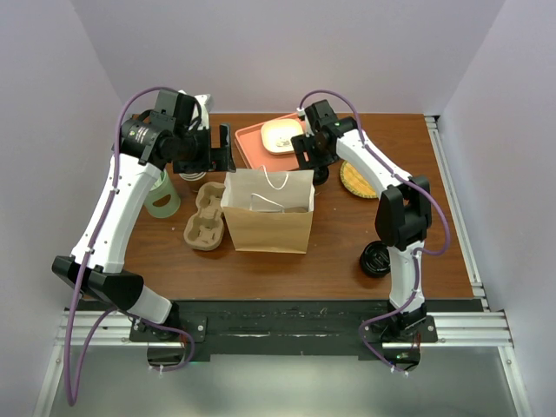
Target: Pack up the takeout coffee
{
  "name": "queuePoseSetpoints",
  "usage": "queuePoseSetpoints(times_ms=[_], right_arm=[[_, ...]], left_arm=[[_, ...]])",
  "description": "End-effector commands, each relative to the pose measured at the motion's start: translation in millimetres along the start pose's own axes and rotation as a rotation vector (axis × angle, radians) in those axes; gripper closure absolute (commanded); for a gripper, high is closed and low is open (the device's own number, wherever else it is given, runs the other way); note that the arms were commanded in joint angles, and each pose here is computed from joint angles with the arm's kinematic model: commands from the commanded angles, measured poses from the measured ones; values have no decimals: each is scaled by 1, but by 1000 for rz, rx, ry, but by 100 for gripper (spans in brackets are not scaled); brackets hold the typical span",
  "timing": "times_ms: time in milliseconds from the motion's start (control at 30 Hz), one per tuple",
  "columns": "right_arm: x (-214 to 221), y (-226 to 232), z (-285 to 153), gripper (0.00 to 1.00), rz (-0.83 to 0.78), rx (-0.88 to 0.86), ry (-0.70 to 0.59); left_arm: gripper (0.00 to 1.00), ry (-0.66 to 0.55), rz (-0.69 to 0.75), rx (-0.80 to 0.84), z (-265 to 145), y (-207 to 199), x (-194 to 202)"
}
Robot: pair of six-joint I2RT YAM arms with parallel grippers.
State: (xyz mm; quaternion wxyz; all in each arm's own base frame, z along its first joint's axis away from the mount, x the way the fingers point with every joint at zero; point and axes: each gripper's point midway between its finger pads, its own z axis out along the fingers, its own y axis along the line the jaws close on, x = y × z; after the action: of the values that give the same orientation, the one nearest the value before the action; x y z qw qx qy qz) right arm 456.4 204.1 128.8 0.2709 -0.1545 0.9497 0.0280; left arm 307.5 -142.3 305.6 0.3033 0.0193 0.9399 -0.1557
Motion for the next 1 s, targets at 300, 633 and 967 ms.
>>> queuePoseSetpoints(times_ms=[300,633,967], right_arm=[[10,-8,-1,41,4,48,31],[54,-19,-57,41,70,74,64],[92,-34,-84,39,99,112,21]], left_arm=[[0,-90,-31,-34,-10,5,-22],[2,-148,-133,23,-10,8,-26],[9,-109,-86,11,-4,13,-19]])
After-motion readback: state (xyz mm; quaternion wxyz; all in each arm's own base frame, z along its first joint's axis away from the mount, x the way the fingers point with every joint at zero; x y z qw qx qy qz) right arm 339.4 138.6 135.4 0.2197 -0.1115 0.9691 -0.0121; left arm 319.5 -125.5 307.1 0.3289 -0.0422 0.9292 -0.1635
